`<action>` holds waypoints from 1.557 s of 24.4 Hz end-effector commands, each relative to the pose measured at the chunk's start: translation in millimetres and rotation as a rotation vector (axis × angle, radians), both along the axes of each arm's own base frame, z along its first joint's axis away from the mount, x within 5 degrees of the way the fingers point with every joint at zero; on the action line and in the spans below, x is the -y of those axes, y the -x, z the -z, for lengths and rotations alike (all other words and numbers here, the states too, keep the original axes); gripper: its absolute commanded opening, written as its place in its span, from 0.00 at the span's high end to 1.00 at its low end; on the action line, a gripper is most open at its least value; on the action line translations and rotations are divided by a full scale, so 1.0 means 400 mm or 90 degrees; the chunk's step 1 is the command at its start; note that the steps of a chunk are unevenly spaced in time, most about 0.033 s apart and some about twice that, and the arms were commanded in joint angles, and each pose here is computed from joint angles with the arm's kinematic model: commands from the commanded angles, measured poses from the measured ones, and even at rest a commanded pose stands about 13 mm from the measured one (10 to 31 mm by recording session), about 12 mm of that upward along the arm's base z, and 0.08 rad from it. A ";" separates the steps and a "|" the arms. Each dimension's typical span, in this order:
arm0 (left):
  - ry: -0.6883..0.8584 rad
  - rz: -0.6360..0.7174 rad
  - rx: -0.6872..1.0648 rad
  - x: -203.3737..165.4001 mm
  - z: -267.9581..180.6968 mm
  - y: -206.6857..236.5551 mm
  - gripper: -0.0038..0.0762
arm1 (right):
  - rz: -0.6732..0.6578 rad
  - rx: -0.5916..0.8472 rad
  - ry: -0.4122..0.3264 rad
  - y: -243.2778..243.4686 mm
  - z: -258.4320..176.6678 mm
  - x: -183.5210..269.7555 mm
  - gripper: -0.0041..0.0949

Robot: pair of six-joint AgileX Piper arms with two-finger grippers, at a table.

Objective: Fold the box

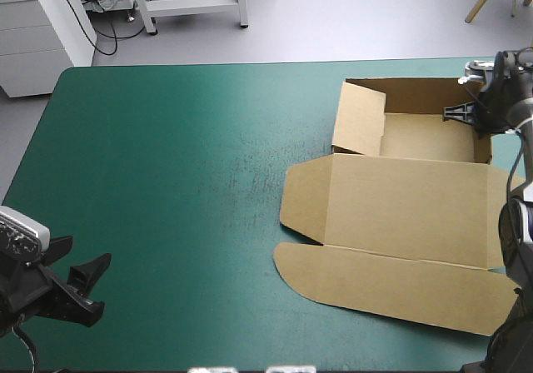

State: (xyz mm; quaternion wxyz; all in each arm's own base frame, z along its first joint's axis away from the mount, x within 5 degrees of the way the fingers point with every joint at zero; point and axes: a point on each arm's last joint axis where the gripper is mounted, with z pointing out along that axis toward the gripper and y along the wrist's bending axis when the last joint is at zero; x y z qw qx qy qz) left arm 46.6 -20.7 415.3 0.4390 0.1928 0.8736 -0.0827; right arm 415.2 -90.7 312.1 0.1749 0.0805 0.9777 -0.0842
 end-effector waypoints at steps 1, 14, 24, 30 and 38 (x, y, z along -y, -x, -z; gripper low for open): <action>0.008 0.001 0.005 0.001 -0.012 0.000 0.42 | 0.032 0.071 0.044 0.046 -0.095 0.079 0.98; 0.007 0.000 0.005 0.001 -0.012 0.000 0.43 | 0.111 0.047 0.018 0.077 0.008 0.243 0.98; 0.003 -0.003 0.009 -0.001 -0.013 -0.001 0.43 | 0.089 0.054 0.026 0.061 0.038 0.252 0.60; 0.005 -0.003 0.014 0.000 -0.014 -0.002 0.43 | 0.100 0.083 0.022 0.071 0.001 0.244 0.26; -0.023 -0.027 0.032 -0.013 -0.016 -0.009 0.43 | 0.010 0.287 -0.067 0.211 -0.287 0.085 0.30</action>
